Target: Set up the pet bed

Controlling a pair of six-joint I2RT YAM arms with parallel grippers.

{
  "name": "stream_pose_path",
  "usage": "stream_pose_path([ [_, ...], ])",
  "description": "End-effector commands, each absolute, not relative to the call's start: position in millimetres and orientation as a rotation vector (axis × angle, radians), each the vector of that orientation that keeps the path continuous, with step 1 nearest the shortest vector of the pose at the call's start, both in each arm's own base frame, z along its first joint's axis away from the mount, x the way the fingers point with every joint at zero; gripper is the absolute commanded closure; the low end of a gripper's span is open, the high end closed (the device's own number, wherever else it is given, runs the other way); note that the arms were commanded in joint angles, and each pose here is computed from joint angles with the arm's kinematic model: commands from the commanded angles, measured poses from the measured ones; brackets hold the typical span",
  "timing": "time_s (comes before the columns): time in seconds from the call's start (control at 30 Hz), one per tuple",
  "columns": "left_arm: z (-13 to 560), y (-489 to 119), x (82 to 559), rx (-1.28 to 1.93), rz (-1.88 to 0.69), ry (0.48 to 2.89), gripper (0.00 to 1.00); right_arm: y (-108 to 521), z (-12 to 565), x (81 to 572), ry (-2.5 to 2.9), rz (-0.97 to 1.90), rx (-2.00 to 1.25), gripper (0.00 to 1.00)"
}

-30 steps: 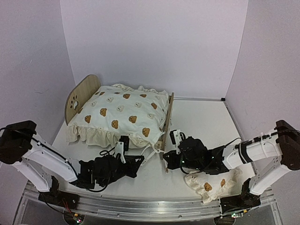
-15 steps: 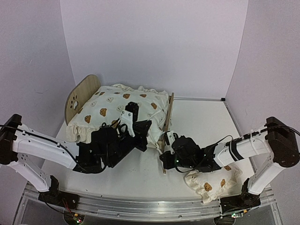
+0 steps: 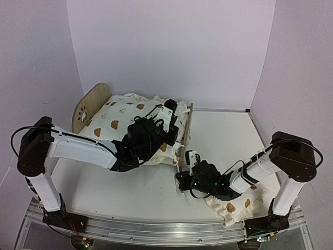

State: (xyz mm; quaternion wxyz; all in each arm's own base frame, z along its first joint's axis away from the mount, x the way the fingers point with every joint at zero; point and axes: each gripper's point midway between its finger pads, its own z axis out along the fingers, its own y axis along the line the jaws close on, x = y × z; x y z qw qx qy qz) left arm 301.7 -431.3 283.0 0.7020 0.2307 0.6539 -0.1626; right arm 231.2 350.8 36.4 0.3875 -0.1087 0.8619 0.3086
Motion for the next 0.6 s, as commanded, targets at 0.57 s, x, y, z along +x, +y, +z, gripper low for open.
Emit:
stream_pose_path([
  [0.57, 424.7, -428.8, 312.2, 0.542, -0.399, 0.973, 1.00, 335.1, -30.1, 214.8, 2.169, 0.677, -0.105, 1.00],
])
